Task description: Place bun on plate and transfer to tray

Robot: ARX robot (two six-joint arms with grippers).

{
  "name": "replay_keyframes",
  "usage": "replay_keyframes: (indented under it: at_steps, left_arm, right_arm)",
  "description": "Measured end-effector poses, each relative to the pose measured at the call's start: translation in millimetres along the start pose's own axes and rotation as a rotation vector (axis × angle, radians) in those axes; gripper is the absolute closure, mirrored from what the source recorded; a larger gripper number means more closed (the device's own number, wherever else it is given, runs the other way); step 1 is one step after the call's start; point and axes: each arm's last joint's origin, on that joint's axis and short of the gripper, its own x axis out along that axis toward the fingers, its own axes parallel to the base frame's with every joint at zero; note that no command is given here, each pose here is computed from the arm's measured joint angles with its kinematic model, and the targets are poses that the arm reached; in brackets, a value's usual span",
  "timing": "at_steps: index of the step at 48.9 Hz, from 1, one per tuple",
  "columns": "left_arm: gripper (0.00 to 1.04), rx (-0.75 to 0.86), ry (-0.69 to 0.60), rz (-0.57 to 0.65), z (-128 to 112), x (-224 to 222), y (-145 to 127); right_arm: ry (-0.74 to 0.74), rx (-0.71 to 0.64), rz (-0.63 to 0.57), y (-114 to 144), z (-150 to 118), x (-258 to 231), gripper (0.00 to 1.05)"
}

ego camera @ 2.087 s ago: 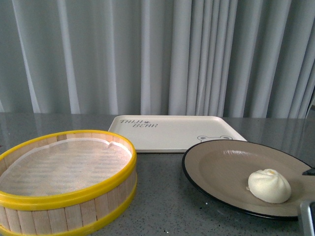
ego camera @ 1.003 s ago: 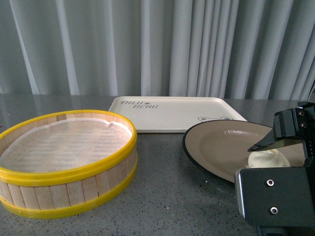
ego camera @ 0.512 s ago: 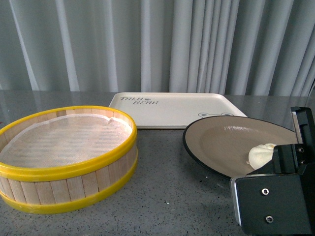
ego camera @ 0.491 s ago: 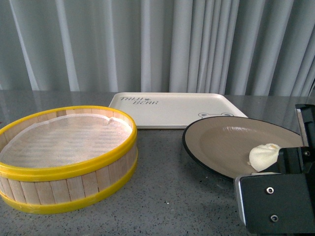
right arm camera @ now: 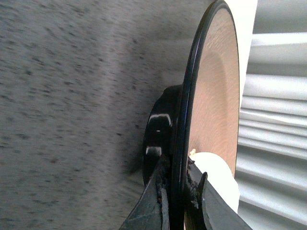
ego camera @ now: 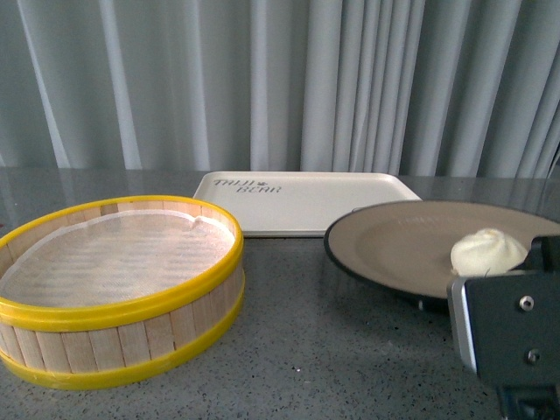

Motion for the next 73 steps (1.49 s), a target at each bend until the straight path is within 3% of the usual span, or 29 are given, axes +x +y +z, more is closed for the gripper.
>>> replay_keyframes:
  at_steps: [11, 17, 38, 58, 73]
  left_arm:
    - [0.07, 0.000, 0.000, 0.000, 0, 0, 0]
    - [0.07, 0.000, 0.000, 0.000, 0, 0, 0]
    - [0.07, 0.000, 0.000, 0.000, 0, 0, 0]
    - [0.07, 0.000, 0.000, 0.000, 0, 0, 0]
    - [0.07, 0.000, 0.000, 0.000, 0, 0, 0]
  right_arm:
    - [0.039, -0.071, -0.203, -51, -31, -4, 1.02]
    - [0.015, -0.044, -0.226, -65, -54, 5, 1.02]
    - [-0.083, -0.027, -0.159, -77, -94, 61, 1.02]
    - [-0.157, -0.032, -0.098, -97, -114, 119, 1.02]
    - [-0.172, -0.038, -0.049, -92, -123, 148, 1.02]
